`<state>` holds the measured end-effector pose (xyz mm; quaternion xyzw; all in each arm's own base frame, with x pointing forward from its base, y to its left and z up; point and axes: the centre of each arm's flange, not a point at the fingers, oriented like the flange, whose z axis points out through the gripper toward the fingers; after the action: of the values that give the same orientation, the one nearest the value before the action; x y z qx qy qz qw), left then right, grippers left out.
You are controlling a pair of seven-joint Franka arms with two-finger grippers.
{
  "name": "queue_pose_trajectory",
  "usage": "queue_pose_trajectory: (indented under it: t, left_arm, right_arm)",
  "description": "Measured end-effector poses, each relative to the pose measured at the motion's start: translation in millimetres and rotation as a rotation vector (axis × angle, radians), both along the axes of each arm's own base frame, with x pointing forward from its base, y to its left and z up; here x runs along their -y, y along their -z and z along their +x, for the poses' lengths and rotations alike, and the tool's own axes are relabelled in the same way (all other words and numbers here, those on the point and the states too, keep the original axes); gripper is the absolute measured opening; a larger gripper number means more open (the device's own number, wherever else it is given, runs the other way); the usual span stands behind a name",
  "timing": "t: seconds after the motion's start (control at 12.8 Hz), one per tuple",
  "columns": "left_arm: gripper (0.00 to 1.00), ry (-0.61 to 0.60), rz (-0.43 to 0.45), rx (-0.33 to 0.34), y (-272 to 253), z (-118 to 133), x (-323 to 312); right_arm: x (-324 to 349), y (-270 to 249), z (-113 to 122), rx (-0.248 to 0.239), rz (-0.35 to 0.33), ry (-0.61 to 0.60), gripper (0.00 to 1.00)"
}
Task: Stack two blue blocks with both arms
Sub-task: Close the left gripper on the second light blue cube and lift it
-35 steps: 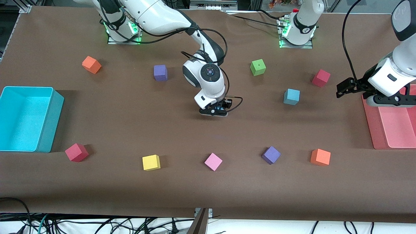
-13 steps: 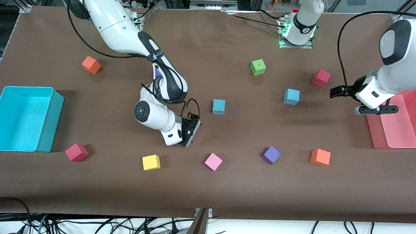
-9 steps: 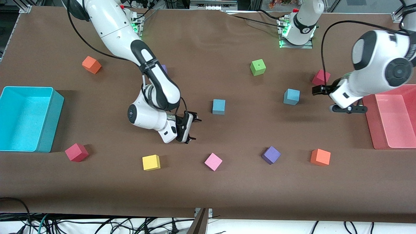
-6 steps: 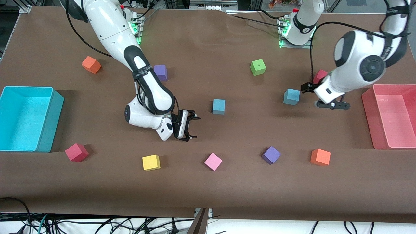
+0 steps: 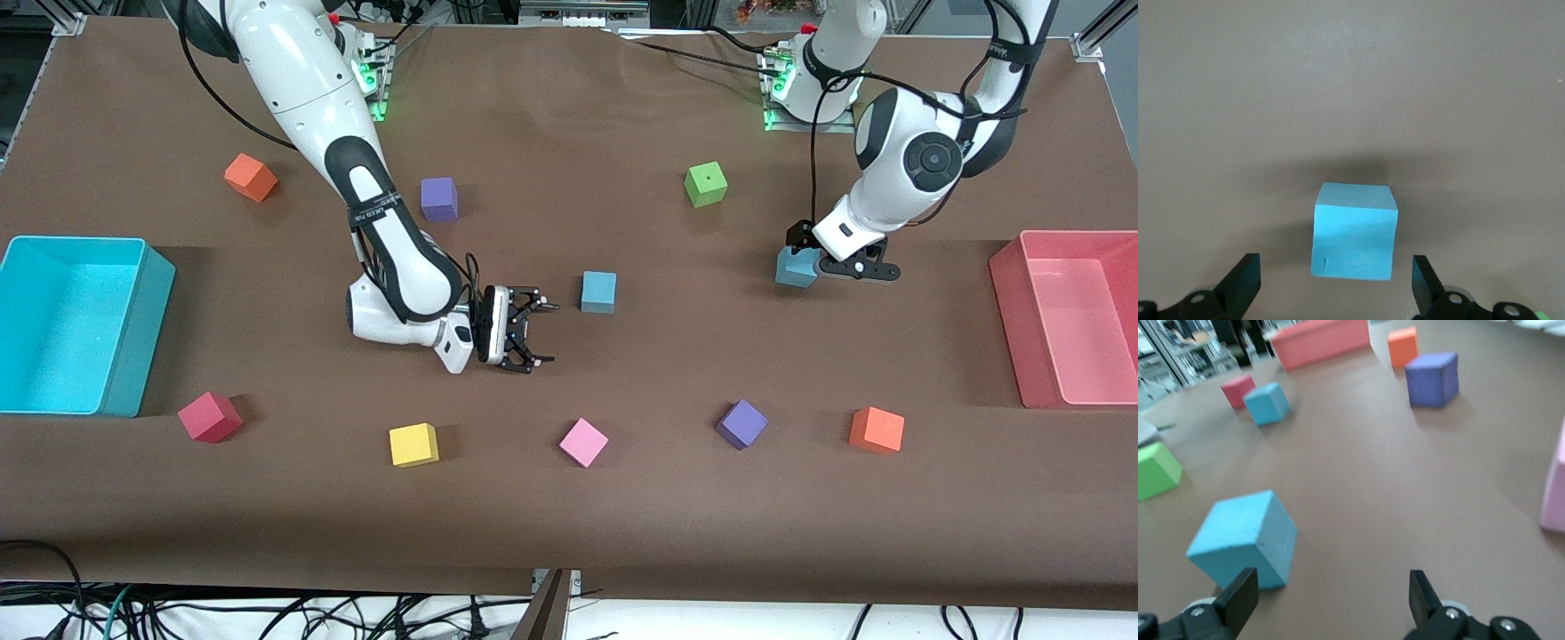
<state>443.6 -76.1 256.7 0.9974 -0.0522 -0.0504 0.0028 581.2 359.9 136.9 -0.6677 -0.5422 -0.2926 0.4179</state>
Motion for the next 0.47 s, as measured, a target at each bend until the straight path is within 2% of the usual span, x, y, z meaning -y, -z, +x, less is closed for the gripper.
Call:
queue_pose_trajectory:
  t: [0.24, 0.47]
  left_arm:
    - [1.00, 0.001, -0.013, 0.025, 25, -6, 1]
    - [1.00, 0.001, -0.026, 0.040, 55, -18, 1]
  right_arm:
    - [-1, 6, -8, 0.021, 0.071, -0.005, 1.00]
    - [8, 22, -22, 0.030, 0.076, -0.024, 1.00]
